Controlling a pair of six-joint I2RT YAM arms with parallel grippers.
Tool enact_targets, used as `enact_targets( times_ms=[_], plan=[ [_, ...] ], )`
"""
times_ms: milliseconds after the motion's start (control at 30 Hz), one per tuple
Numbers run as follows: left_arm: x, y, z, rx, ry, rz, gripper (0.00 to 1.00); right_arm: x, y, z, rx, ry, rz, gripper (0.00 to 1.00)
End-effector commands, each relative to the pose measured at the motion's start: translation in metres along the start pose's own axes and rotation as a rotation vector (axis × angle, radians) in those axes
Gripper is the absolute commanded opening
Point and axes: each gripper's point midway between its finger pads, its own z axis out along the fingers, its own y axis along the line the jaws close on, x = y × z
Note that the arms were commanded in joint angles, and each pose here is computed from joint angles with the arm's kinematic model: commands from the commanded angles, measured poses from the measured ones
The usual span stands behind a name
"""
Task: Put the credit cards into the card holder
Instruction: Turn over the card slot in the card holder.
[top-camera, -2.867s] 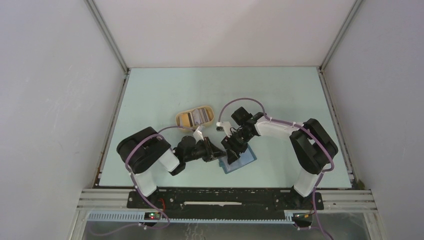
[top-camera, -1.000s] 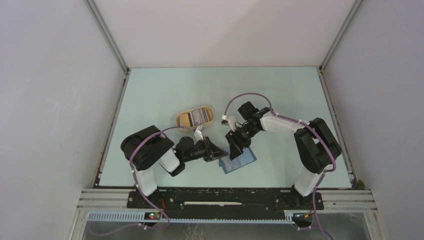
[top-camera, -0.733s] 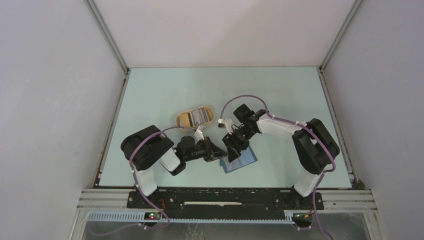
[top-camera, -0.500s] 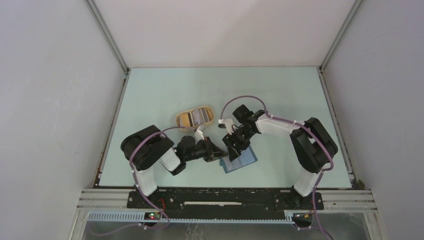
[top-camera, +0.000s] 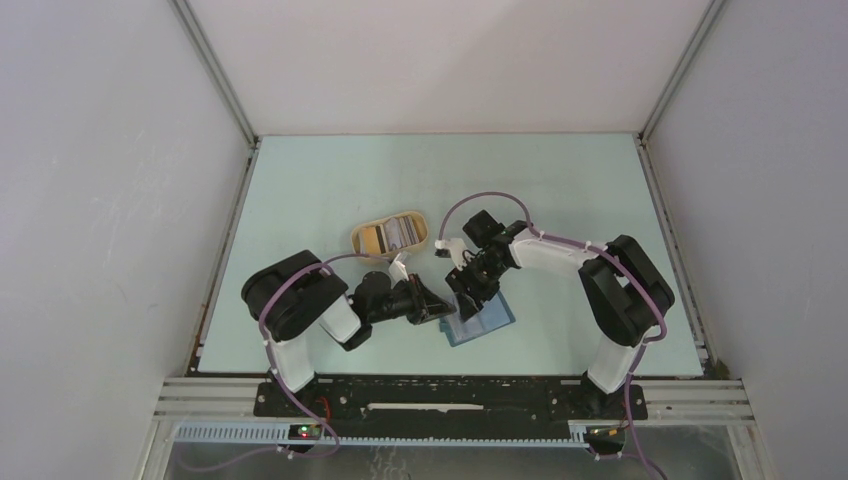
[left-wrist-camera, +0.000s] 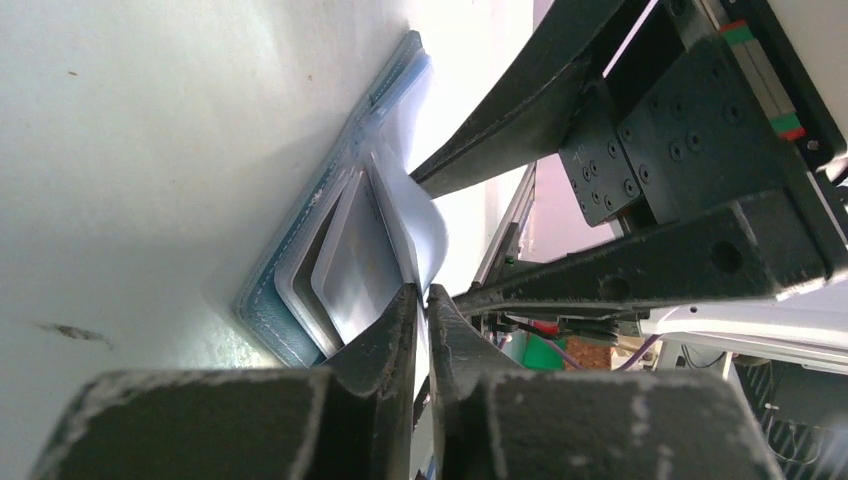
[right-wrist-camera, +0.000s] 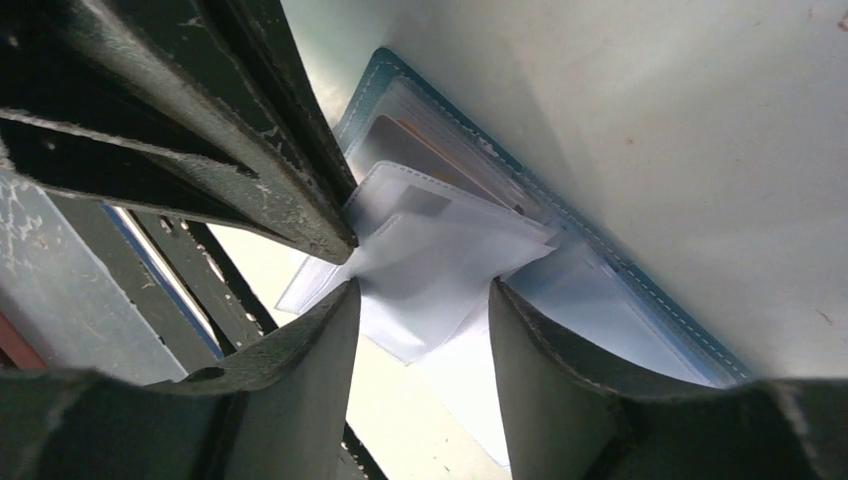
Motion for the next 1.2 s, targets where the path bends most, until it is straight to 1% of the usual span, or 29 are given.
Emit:
enact_targets(
  times_ms=[0,167,267,400,500,633,700,900,967,1167],
  plan=[
    [-0.008,-0.025,0.006,0.080,-0.013,0.050,0.14,-0.010,-0.009,-0.001,0.049,-0.015,-0.026,0.56],
    [-0.008,-0.025,0.004,0.082,-0.016,0.051,0.17,-0.007,-0.016,0.000,0.059,-0.007,0.004,0.46],
    [-0.008,-0.022,0.004,0.077,-0.014,0.048,0.17,-0.008,-0.018,-0.003,0.053,-0.017,0.019,0.42],
    [-0.007,-0.015,0.005,0.056,-0.011,0.040,0.15,-0.009,-0.016,-0.009,0.008,-0.038,0.035,0.44],
    [-0.007,-0.004,0.005,0.011,-0.011,0.036,0.10,-0.010,-0.020,-0.015,0.001,-0.054,0.049,0.46],
    [-0.007,0.016,0.002,-0.110,-0.003,0.061,0.08,-0.012,-0.027,-0.022,0.022,-0.073,0.056,0.48],
    [-0.009,0.023,-0.001,-0.171,-0.005,0.094,0.10,-0.013,-0.031,-0.025,0.043,-0.079,0.057,0.48],
    [-0.017,0.033,-0.008,-0.336,0.031,0.204,0.19,-0.013,-0.043,-0.033,0.113,-0.088,0.047,0.48],
    [-0.021,0.030,-0.008,-0.356,0.040,0.239,0.22,-0.015,-0.045,-0.038,0.127,-0.100,0.042,0.49],
    [-0.026,0.028,-0.012,-0.400,0.048,0.286,0.25,-0.016,-0.054,-0.053,0.141,-0.133,0.062,0.53]
  ],
)
